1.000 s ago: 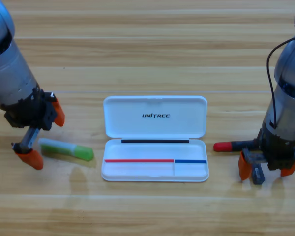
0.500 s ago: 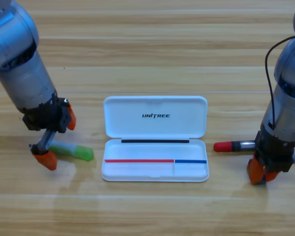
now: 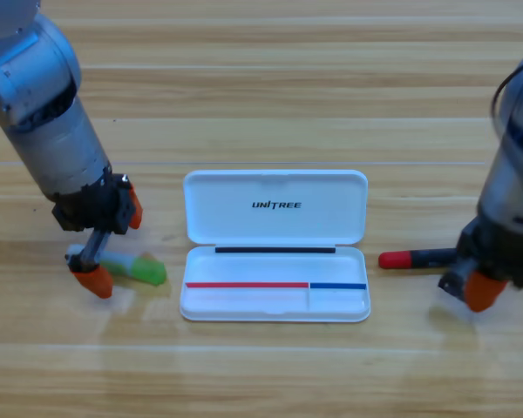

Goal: Clean up eraser and pencils

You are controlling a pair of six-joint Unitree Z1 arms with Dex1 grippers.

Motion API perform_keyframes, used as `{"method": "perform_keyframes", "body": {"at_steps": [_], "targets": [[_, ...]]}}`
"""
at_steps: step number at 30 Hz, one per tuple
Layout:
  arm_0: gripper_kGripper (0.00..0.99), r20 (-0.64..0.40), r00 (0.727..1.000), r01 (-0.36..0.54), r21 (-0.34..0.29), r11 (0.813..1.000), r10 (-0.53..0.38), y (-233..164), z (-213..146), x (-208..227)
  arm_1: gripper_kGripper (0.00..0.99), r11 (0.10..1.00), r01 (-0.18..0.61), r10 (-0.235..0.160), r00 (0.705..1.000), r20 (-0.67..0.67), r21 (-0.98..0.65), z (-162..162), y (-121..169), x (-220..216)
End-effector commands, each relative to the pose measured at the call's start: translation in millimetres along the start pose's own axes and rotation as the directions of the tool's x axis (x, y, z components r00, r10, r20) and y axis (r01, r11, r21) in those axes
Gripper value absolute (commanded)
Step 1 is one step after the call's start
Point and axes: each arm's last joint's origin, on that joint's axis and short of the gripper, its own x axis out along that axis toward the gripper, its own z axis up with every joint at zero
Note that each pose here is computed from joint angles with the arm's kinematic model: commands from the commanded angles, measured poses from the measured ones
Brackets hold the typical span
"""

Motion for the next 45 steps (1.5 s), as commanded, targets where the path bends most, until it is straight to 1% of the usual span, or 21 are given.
{"method": "perform_keyframes", "body": {"at_steps": [1,4,6,8,10,14,17,20,22,24,26,28,29,30,37,45], "targets": [[0.989,-0.04,0.998,0.049,-0.055,0.997,-0.052,4,-18,28,0.0,0.953,-0.023,0.032,0.999,0.025,-0.302,-10,25,-47],[0.988,-0.045,0.998,0.051,-0.061,0.997,-0.054,5,-21,32,0.0,0.896,-0.023,0.04,0.999,0.03,-0.443,0,31,-45],[0.988,-0.047,0.997,0.054,-0.066,0.996,-0.057,6,-23,33,0.0,0.868,-0.039,0.058,0.998,0.022,-0.494,10,32,-38],[0.986,-0.049,0.997,0.059,-0.068,0.996,-0.062,7,-25,36,0.0,0.852,-0.049,0.066,0.998,0.015,-0.522,24,35,-30],[0.979,-0.052,0.996,0.066,-0.068,0.996,-0.07,7,-26,39,0.0,0.831,-0.066,0.087,0.996,0.011,-0.553,36,37,-22],[0.937,-0.053,0.996,0.069,-0.068,0.995,-0.072,8,-27,41,0.0,0.804,-0.062,0.09,0.996,0.017,-0.591,58,40,-12],[0.885,-0.051,0.996,0.068,-0.07,0.995,-0.071,8,-27,42,0.0,0.789,-0.059,0.09,0.996,0.019,-0.612,71,43,-5],[0.765,-0.054,0.996,0.07,-0.067,0.995,-0.074,8,-27,44,0.0,0.775,-0.054,0.09,0.996,0.025,-0.629,81,44,0],[0.655,-0.063,0.995,0.072,-0.059,0.996,-0.075,10,-27,47,0.0,0.768,-0.051,0.091,0.995,0.029,-0.639,86,46,2],[0.502,-0.072,0.994,0.079,-0.04,0.996,-0.082,11,-27,50,0.0,0.759,-0.052,0.096,0.995,0.033,-0.649,88,50,2],[0.322,-0.08,0.993,0.084,-0.023,0.996,-0.085,11,-27,53,0.0,0.751,-0.055,0.104,0.994,0.036,-0.658,89,55,1],[0.107,-0.084,0.993,0.082,-0.018,0.996,-0.084,12,-27,53,0.0,0.745,-0.062,0.112,0.993,0.034,-0.664,89,58,1],[0.026,-0.084,0.993,0.079,-0.018,0.997,-0.08,12,-27,52,0.0,0.744,-0.061,0.114,0.993,0.037,-0.665,89,59,0],[0.0,-0.083,0.994,0.076,-0.019,0.997,-0.077,12,-27,51,0.0,0.744,-0.065,0.115,0.993,0.032,-0.665,90,59,3],[0.0,-0.091,0.994,0.066,-0.025,0.998,-0.068,10,-28,45,0.0,0.734,-0.085,0.116,0.993,0.0,-0.673,94,65,17],[0.0,-0.097,0.994,0.039,-0.022,0.999,-0.041,3,-30,10,0.0,0.736,-0.093,0.104,0.994,-0.024,-0.67,94,63,26]]}}
